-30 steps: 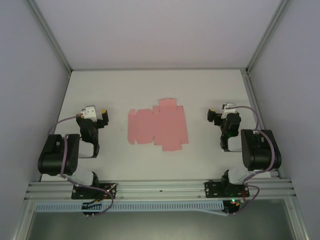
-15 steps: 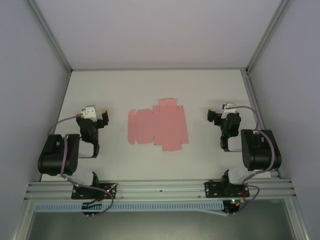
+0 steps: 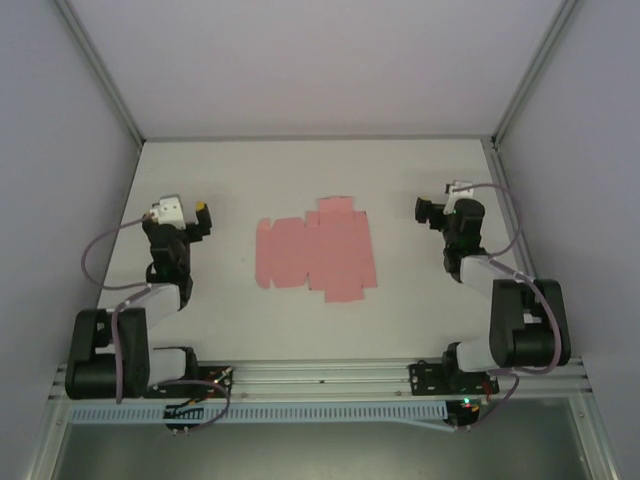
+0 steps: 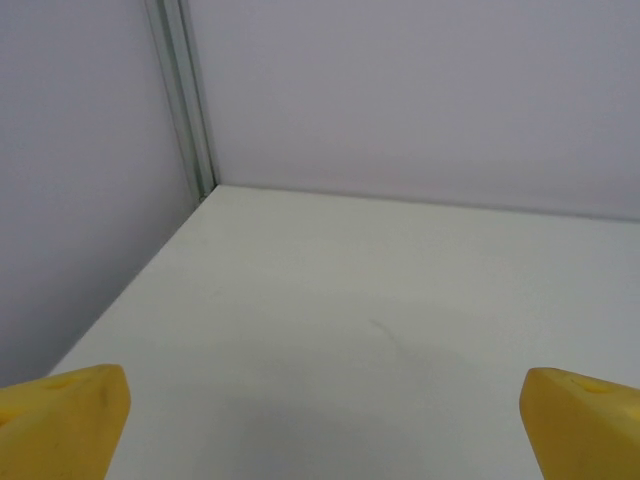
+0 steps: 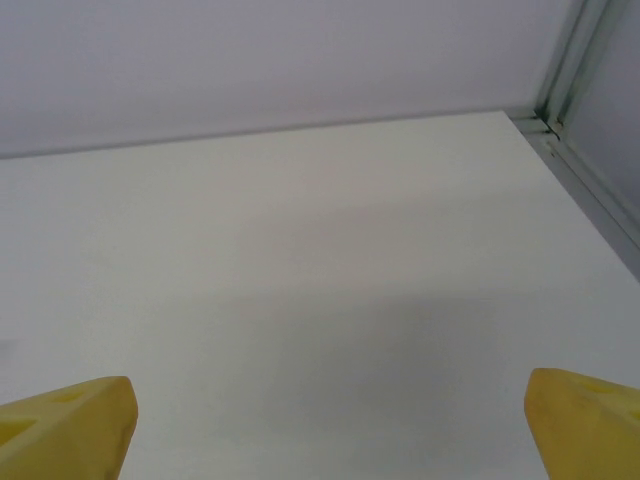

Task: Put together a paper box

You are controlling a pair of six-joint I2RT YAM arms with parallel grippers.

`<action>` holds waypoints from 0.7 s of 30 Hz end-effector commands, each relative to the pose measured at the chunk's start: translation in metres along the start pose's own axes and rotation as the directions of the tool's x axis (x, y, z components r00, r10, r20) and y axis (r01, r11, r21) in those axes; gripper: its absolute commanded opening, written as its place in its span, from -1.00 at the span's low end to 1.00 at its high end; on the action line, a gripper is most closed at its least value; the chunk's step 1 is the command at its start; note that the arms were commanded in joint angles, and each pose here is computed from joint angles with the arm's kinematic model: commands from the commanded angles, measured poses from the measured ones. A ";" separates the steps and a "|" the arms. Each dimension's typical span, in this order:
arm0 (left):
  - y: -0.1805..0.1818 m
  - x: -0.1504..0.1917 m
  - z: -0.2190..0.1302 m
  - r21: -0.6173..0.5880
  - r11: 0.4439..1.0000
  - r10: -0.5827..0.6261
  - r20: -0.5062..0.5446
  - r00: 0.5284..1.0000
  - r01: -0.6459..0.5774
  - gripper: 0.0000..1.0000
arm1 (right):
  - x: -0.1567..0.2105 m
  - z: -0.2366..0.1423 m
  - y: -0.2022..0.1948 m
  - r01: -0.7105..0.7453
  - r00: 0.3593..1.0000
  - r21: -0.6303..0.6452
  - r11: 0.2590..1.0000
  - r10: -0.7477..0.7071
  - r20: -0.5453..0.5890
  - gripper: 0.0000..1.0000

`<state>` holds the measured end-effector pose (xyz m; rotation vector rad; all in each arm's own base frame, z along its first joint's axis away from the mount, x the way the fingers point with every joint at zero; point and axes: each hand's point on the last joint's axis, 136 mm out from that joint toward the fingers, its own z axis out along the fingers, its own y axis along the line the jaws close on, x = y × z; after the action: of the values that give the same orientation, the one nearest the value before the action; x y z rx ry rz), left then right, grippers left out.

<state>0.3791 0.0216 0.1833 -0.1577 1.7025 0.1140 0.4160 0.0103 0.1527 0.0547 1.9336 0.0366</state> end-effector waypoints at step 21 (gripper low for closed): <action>-0.157 0.086 -0.039 0.304 0.868 -0.058 -0.724 0.687 0.393 1.00 | 0.085 -0.043 0.183 -0.228 0.809 -0.196 0.954 0.074 -0.584 0.16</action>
<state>0.3652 -0.1312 0.1136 -0.0556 2.3372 -0.5159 0.3503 0.1818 0.1020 -0.0201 2.4719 0.4168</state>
